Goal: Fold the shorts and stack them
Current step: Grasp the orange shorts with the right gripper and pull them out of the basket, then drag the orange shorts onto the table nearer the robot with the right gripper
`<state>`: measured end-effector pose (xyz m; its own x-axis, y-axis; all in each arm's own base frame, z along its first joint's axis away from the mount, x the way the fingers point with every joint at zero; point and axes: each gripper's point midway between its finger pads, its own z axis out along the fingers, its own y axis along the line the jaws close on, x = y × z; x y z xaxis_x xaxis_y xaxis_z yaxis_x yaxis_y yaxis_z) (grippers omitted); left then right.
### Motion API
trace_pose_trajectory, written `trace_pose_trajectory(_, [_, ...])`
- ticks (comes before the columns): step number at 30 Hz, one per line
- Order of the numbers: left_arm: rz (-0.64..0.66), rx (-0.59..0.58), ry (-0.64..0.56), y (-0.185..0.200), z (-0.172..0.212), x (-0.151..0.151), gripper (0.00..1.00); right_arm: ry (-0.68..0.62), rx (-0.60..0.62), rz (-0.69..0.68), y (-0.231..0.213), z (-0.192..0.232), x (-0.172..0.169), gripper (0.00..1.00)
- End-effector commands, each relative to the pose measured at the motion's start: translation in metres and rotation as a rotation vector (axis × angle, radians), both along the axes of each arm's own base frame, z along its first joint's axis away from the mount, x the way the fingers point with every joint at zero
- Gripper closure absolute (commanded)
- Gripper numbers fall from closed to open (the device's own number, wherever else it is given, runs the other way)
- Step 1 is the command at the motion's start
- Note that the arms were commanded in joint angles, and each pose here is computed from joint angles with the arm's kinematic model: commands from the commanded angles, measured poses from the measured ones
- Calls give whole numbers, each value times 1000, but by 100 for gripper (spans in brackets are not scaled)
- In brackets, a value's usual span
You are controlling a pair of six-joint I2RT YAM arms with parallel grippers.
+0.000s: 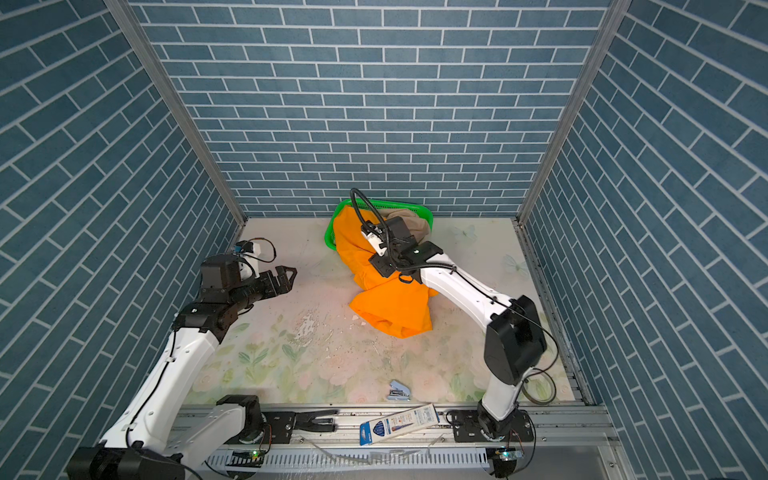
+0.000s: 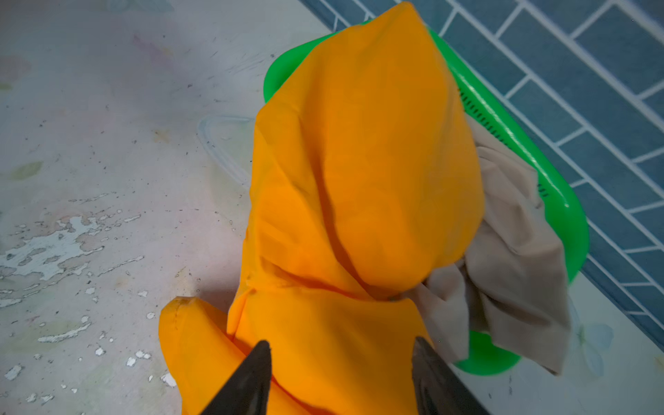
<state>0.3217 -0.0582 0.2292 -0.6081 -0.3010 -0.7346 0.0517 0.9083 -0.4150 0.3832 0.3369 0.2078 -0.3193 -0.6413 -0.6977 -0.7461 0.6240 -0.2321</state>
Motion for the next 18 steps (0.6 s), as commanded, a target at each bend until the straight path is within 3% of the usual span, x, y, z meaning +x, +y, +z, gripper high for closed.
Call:
trace_pose_trajectory(1, [11,-3,2,1,5,-4,0,-73,0,98,43,-2,17,33])
trace_pose_trajectory(9, [38,10,0,6,7,-7,0,-6,-127,137,81,-57,46,32])
trace_pose_trajectory(12, [39,13,-1,6,9,-8,0,15,-170,137,84,-72,51,36])
trace_pose_trajectory(14, [39,13,-2,6,8,-7,0,26,-182,138,84,-76,53,49])
trace_pose_trajectory(18, [39,16,-5,6,8,-6,0,42,-140,170,94,-63,50,96])
